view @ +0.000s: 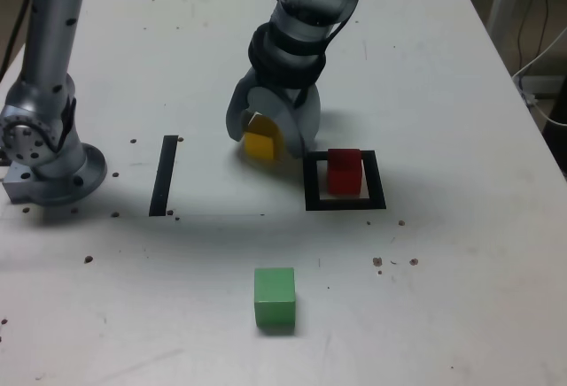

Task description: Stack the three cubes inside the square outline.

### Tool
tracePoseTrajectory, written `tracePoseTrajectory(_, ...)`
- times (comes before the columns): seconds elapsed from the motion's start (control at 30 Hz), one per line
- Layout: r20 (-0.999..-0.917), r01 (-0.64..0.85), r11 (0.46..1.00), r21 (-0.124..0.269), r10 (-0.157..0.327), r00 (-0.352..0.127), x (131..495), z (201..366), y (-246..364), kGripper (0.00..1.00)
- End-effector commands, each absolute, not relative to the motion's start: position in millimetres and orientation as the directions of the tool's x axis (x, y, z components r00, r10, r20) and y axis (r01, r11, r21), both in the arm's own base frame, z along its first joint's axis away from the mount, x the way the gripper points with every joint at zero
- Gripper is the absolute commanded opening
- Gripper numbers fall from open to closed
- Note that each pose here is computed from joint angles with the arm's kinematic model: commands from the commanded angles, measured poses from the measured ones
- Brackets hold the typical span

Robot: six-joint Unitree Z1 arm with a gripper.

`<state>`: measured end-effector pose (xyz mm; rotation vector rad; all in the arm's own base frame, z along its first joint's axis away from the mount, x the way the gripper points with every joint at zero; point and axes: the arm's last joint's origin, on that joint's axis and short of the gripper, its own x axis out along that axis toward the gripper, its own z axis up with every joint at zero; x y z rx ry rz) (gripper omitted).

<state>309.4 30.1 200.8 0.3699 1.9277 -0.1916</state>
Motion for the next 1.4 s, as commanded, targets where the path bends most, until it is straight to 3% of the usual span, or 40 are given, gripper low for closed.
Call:
tracePoseTrajectory(0.0, -0.9271, 0.344, 0.938, 0.035, 0.159, -0.339, 311, 199.6, 30, 0.39)
tracePoseTrajectory(0.23, -0.9288, 0.343, 0.939, 0.033, 0.156, -0.336, 312, 200.2, 30, 0.33)
tracePoseTrajectory(0.63, -0.9286, 0.342, 0.939, 0.028, 0.151, -0.339, 312, 201.9, 30, 0.33)
tracePoseTrajectory(0.83, -0.9299, 0.332, 0.943, 0.04, 0.156, -0.333, 315, 220.8, 26, 0.33)
tracePoseTrajectory(0.93, -0.9354, 0.323, 0.945, 0.059, 0.165, -0.313, 320, 242.3, 18, 0.33)
tracePoseTrajectory(1.13, -0.9557, 0.294, 0.954, 0.064, 0.143, -0.257, 332, 281.4, 0, 0.33)
tracePoseTrajectory(1.37, -0.9691, 0.214, 0.976, 0.025, 0.076, -0.235, 348, 296.3, -14, 0.33)
